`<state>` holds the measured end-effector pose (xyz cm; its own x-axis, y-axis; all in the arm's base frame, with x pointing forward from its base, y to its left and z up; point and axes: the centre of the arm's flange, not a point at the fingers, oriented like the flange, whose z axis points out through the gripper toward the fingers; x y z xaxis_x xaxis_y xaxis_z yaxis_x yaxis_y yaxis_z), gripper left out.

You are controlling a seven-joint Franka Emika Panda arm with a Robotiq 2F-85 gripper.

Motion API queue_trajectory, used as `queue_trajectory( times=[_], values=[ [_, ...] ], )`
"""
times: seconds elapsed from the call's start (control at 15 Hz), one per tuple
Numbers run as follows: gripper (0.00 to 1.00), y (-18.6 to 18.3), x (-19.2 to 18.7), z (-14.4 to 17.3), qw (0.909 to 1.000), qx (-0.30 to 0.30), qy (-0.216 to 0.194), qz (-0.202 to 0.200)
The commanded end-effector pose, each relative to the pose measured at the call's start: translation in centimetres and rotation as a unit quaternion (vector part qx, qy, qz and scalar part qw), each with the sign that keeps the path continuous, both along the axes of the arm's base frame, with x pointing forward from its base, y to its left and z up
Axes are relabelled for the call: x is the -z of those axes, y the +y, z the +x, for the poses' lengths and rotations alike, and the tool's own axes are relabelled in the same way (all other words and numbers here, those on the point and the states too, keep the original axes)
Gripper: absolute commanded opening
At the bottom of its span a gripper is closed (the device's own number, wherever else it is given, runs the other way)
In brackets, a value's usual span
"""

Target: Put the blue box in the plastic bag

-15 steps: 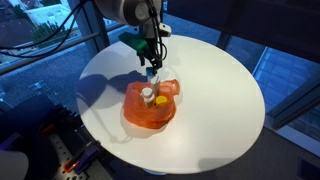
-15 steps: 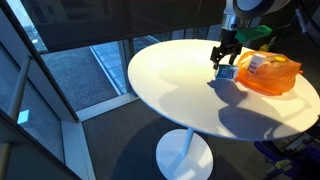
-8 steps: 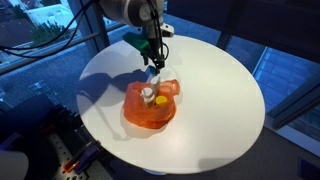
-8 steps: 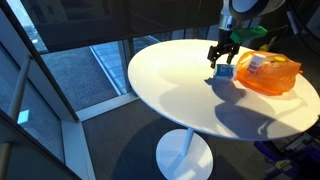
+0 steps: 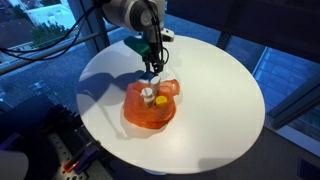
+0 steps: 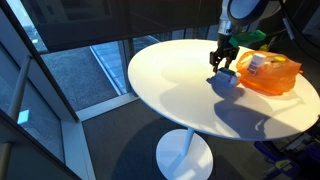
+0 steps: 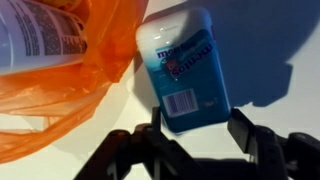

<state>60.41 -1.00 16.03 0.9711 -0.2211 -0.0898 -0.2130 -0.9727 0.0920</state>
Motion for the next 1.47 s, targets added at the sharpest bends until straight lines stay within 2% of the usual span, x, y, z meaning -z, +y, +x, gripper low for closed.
queue_trajectory(
  times=[0.0,0.73,1.07,1.4],
  values=[
    [0.43,0.0,0.1,0.7,0.9999,0.006,0.006,-0.009],
    [0.42,1.1,-2.1,0.3,0.9996,-0.02,-0.017,0.004],
    [0.42,1.7,-4.3,0.8,0.9988,-0.028,-0.039,0.009],
    [0.42,1.3,-8.2,1.4,0.9972,-0.027,-0.069,0.01]
  ],
)
